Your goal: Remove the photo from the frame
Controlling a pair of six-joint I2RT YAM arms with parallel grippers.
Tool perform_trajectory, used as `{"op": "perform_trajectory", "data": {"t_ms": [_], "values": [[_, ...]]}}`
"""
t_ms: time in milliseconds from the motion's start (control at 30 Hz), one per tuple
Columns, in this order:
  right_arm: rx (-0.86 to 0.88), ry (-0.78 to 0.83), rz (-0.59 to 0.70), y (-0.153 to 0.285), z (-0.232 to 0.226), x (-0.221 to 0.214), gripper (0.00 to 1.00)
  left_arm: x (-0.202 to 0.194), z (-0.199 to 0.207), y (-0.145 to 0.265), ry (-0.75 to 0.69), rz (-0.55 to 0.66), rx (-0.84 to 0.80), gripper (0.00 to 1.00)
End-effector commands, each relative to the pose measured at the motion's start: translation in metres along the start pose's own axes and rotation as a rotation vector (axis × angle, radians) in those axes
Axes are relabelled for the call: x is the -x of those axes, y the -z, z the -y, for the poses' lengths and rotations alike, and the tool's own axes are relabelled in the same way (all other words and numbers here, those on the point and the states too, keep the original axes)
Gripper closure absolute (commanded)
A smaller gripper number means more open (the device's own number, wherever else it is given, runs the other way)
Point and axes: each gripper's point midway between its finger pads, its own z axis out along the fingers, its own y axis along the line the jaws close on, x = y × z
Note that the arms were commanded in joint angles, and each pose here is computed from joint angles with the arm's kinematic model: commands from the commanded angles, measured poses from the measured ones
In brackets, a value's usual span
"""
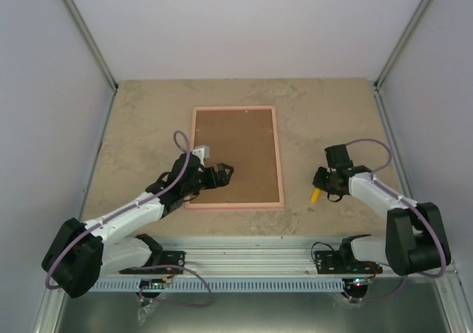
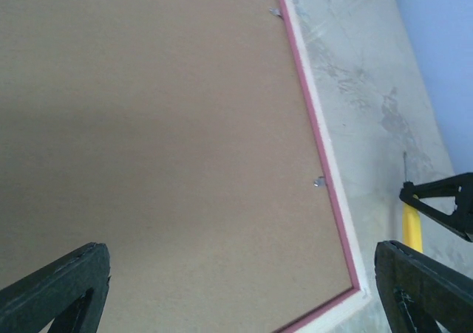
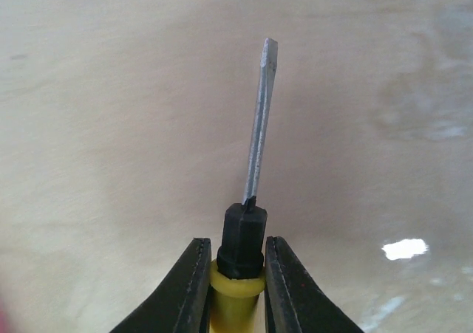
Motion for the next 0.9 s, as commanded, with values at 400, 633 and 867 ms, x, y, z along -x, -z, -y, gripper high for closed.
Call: {"op": "perform_trajectory", "data": {"t_ms": [400, 633, 867], "values": [[0.642, 0.117, 0.177, 0.093, -0.177, 0.007, 1.00, -0.011, 0.094, 0.005, -0.049, 0.021, -0.242, 0.05], [0.789, 0.073, 0.215, 0.129, -0.211, -0.002, 0.99, -0.024, 0.121, -0.001, -0.091, -0.004, -0.288, 0.08], [0.901, 0.023, 0.227, 0.148, -0.222, -0.012, 1.00, -0.033, 0.155, -0.001, -0.140, -0.026, -0.384, 0.15]]}}
